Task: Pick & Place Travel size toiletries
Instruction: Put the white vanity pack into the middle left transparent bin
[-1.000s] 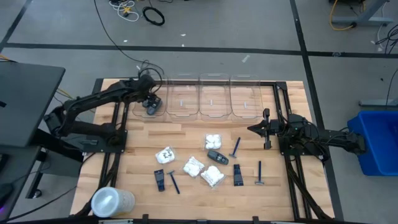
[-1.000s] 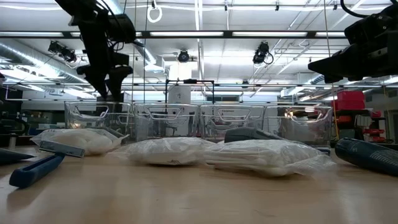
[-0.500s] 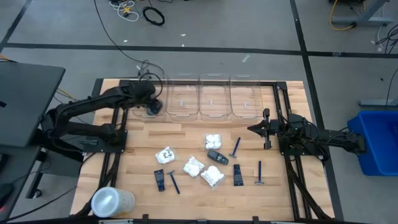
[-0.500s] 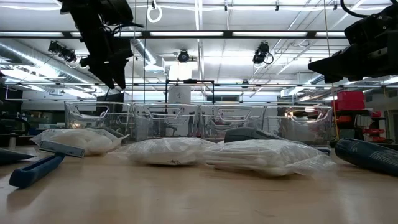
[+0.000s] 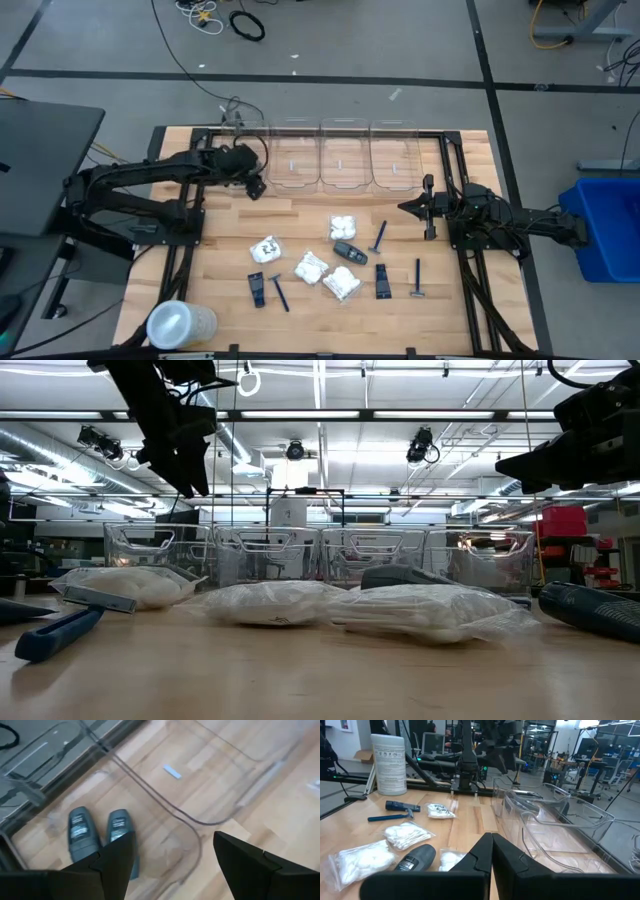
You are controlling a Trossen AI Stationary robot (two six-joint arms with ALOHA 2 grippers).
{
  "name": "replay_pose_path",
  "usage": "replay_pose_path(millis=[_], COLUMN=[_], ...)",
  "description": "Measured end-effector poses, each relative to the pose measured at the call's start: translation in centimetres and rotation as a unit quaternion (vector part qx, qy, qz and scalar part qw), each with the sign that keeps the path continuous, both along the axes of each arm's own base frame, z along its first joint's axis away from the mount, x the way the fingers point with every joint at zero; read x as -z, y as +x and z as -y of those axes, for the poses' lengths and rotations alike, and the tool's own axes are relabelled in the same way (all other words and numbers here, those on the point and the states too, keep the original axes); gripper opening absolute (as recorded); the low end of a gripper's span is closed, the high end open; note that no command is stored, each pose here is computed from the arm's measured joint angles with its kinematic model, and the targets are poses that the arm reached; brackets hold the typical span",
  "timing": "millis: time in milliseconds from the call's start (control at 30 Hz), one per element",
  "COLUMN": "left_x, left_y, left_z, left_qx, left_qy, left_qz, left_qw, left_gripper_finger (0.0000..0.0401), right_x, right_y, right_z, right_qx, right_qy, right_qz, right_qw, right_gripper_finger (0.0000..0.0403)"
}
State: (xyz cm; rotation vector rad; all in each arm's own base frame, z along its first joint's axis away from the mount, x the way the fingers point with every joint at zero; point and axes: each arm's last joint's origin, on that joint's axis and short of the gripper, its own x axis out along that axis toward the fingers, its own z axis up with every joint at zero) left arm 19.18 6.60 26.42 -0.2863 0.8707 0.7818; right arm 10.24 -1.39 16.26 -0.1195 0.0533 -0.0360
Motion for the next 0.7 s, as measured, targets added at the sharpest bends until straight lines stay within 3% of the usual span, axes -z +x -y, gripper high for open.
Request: replay_pose_path(millis=[700], left_x=[0.0], left_y=[1.0], left_z=[4.8], left_qx=[0.079], left_qy=[-0.025], left_qz=[0.024], left_qw=[0.996], left_gripper_finger=[0.0271], right_x=[0.0], right_y=[0.0], right_z=[0.0], right_qx=[0.000], right_qy=[0.000], right_qz=[0.000], right_qw=[1.000], right_gripper_finger=[0.0014])
